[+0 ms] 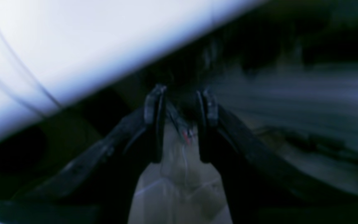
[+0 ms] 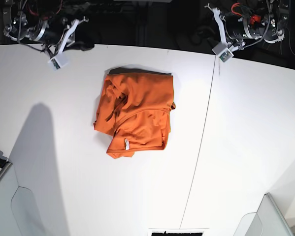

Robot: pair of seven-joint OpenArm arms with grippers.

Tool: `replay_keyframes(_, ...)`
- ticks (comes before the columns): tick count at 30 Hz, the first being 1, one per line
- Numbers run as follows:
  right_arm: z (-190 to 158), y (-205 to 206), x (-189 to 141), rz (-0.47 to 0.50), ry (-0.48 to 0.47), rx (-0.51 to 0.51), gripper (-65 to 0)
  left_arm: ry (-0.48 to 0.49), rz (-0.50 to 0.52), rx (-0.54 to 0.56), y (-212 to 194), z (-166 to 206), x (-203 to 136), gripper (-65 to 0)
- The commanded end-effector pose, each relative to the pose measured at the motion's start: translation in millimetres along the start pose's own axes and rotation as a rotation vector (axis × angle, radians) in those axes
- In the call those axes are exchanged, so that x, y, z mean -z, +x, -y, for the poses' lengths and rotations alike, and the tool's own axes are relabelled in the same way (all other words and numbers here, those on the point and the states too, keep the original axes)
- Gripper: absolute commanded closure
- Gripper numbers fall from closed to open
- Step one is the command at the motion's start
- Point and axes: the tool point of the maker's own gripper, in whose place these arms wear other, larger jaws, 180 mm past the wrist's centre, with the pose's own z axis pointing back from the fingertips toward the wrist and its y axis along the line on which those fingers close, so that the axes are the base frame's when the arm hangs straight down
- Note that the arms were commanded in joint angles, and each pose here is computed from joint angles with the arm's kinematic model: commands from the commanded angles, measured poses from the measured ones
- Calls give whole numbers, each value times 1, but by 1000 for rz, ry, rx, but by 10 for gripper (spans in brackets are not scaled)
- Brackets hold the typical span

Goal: Layout the t-shirt on the table in an organized manner, then fold the t-shirt properly

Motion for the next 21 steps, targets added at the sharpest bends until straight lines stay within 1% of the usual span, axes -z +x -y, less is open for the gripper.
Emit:
replay_keyframes(1,-7,-4,-4,-2,26,-24,0,-6,17,9,1,3,-5,-180)
replay_keyframes(4,-24,-59,-3,-174,55,-60,0,-6,-28,-21,-28,14,-5,-180)
replay_keyframes(7,-46,-104,1,-301,93,-137,0,32,-56,-24,-55,12,0,-180)
replay_keyframes(9,-51,-133,5,-382,95,-194,0,43,-117,-30,-83,7,10,-180)
replay_keyframes(11,-47,-165,8,-479,88,-213,0,23,-217,-51,-115,7,24,-180)
replay_keyframes(13,-39,-188,13,-536,78,-189,0,-7,-316,-76,-147,7,39,-180)
replay_keyframes(16,-25,-211,25,-587,78,-135,0,-47,-441,-96,-183,3,60,-180)
replay_keyframes(19,-8,-231,37,-659,49,-93,0,-2,-525,-131,-208,-14,80,-180)
replay_keyframes(21,4,-236,45,-686,29,-66,0,25,-581,-127,-218,-22,92,-180)
